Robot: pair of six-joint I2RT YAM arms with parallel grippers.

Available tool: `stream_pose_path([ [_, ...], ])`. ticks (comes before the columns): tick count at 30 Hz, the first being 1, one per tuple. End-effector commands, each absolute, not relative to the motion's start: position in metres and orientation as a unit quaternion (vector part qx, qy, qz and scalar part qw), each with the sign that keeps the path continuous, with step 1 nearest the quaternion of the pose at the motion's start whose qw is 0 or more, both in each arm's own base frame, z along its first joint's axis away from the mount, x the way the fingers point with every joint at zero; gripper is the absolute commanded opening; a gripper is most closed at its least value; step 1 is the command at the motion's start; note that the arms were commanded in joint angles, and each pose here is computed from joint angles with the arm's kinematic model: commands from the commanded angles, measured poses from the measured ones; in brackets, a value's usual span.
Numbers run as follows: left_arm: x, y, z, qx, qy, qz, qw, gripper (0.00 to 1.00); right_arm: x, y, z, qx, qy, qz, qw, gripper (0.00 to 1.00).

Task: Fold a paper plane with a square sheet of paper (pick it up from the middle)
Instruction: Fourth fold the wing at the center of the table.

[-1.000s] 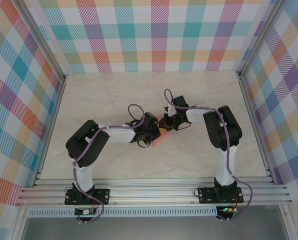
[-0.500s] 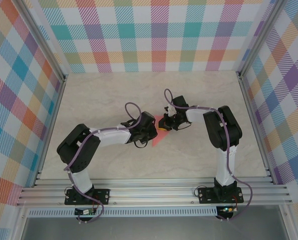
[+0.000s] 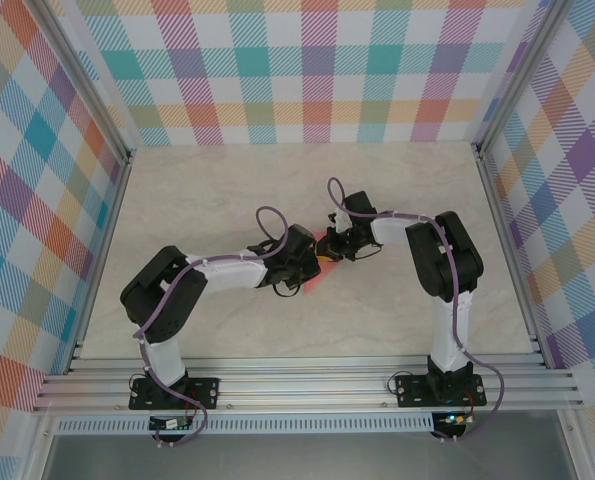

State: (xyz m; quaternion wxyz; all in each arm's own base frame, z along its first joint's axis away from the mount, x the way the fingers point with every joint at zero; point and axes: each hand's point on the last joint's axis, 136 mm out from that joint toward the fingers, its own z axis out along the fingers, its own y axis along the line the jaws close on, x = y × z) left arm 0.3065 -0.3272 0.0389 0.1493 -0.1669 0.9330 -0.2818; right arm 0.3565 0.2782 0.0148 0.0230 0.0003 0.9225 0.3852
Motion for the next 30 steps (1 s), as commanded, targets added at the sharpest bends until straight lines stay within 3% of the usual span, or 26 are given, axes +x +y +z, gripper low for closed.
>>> stream_pose_path([
  [1,0.296,-0.325,0.019,-0.176,0.936,-0.275,0.132,0.0,0.337,0.253,-0.031,0.023,0.952,0.305,-0.014,0.05],
  [12,0.273,-0.278,-0.002,-0.176,0.957,-0.19,0.134,0.0,0.336,0.251,-0.031,0.021,0.954,0.299,-0.015,0.05],
  [23,0.291,-0.31,0.063,-0.135,0.934,-0.281,0.174,0.0,0.337,0.251,-0.031,0.023,0.954,0.299,-0.013,0.05],
  [30,0.286,-0.332,0.064,-0.126,0.927,-0.325,0.141,0.0,0.337,0.251,-0.032,0.024,0.954,0.299,-0.013,0.05],
])
